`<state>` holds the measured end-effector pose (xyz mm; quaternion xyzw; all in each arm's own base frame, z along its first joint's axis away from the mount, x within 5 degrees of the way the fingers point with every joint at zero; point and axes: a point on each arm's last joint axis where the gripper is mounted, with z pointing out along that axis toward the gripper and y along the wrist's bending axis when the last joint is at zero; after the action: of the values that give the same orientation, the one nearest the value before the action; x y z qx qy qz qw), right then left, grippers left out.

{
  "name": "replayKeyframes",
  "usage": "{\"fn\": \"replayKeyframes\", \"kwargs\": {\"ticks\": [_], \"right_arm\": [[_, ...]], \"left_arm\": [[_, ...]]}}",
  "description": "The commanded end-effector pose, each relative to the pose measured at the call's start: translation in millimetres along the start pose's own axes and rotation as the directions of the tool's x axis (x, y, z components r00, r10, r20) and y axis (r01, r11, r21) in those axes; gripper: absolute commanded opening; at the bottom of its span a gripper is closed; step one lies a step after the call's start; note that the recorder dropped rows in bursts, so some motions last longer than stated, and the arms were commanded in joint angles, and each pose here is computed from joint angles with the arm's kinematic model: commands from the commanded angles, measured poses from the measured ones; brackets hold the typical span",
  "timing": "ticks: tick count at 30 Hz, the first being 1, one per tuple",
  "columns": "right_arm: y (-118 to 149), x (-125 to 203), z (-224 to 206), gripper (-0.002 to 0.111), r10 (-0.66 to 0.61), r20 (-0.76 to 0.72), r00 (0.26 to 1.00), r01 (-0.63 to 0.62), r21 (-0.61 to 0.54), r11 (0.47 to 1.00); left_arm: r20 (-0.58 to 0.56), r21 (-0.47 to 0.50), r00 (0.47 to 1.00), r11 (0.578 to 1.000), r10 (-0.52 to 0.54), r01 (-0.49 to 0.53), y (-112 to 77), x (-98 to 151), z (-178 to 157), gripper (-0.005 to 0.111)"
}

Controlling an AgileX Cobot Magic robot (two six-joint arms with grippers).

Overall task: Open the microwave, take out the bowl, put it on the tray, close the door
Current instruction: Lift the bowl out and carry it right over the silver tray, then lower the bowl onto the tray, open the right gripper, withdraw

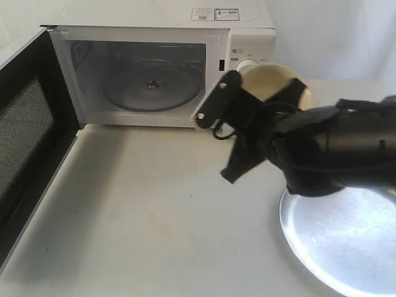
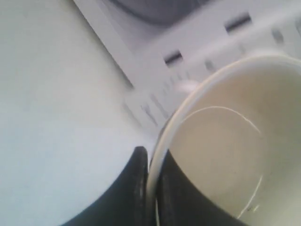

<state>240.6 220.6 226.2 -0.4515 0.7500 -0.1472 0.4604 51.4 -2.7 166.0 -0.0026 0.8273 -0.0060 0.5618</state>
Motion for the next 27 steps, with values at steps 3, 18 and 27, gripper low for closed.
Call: {"fn": "replayKeyframes", "kwargs": {"ticks": [3, 18, 27], "right_arm": [[12.6, 92.2, -16.6, 0.0, -0.005, -0.339, 0.941, 0.042, 0.103, 0.994], [38.5, 105.4, -17.3, 0.041, 0.086, -0.303, 0.949, -0.111, -0.065, 0.992], [31.5, 84.6, -18.6, 0.024, 0.065, -0.095, 0.993, -0.07, -0.049, 0.996]], "left_arm": [[0.001, 0.008, 1.0, 1.0, -0.005, 0.005, -0.6, 0.9, 0.2, 0.0], [0.001, 0.008, 1.0, 1.0, -0.005, 0.005, -0.6, 0.9, 0.2, 0.0], [0.001, 0.008, 1.0, 1.0, -0.005, 0.005, -0.6, 0.9, 0.2, 0.0]]}}
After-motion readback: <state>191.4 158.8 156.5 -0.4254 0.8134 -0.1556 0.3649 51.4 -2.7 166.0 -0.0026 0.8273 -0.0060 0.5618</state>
